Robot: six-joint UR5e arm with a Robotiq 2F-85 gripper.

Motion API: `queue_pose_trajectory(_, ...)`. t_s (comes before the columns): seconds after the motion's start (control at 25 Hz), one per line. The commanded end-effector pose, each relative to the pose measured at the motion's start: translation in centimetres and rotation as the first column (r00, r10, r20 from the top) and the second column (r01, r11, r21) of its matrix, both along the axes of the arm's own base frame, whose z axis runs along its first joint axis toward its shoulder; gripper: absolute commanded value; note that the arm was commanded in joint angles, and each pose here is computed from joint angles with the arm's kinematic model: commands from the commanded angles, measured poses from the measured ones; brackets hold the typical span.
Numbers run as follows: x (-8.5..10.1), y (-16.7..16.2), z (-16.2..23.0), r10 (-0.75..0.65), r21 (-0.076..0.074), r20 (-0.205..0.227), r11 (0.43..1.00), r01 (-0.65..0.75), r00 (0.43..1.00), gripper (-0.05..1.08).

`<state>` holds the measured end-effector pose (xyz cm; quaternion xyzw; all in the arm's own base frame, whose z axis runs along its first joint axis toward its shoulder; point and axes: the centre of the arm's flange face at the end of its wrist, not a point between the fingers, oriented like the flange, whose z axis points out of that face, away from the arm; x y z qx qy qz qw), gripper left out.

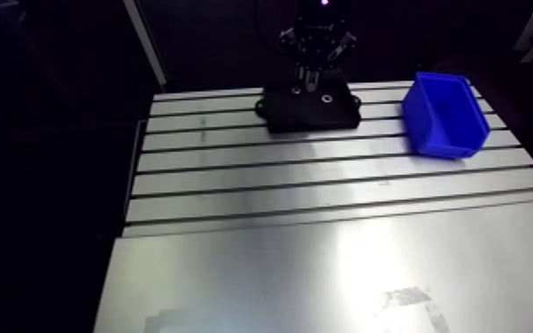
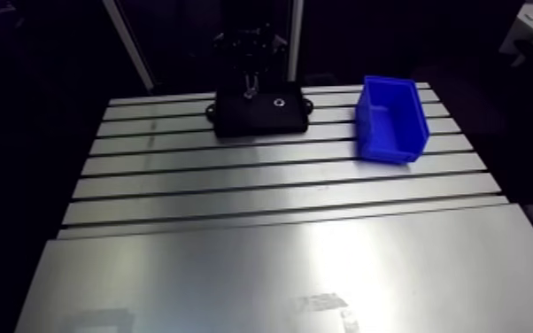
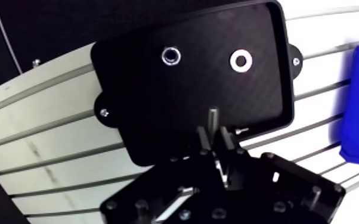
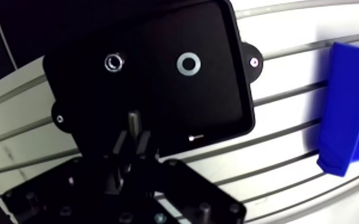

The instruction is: Pick up the M10 bolt from the tray and put it into the blue bin.

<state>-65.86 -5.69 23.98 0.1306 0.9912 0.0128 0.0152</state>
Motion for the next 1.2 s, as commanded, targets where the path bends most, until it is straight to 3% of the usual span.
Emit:
queue_pose_trajectory(0.04, 1.2, 1.7, 5.1, 0.030, 0.002, -0.022, 1.000, -0.030, 0.999, 1.05)
queue_pose_trajectory(0.44, 3.8, 3.2, 9.8, 0.332, -0.026, 0.016, 0.943, -0.331, 0.943, 1.04)
queue_pose_trajectory(0.56, 4.6, 4.2, 11.7, 0.434, -0.021, 0.003, 0.901, -0.433, 0.901, 1.04)
queue_pose_trajectory(0.76, 5.8, 9.4, 13.8, 0.574, -0.024, -0.009, 0.819, -0.574, 0.819, 1.03)
queue_pose_trajectory(0.84, 6.3, 10.5, 14.2, 0.649, -0.024, -0.016, 0.761, -0.649, 0.761, 1.03)
queue_pose_trajectory(1.2, 8.0, 15.9, 13.5, 0.881, -0.052, -0.042, 0.470, -0.881, 0.472, 1.03)
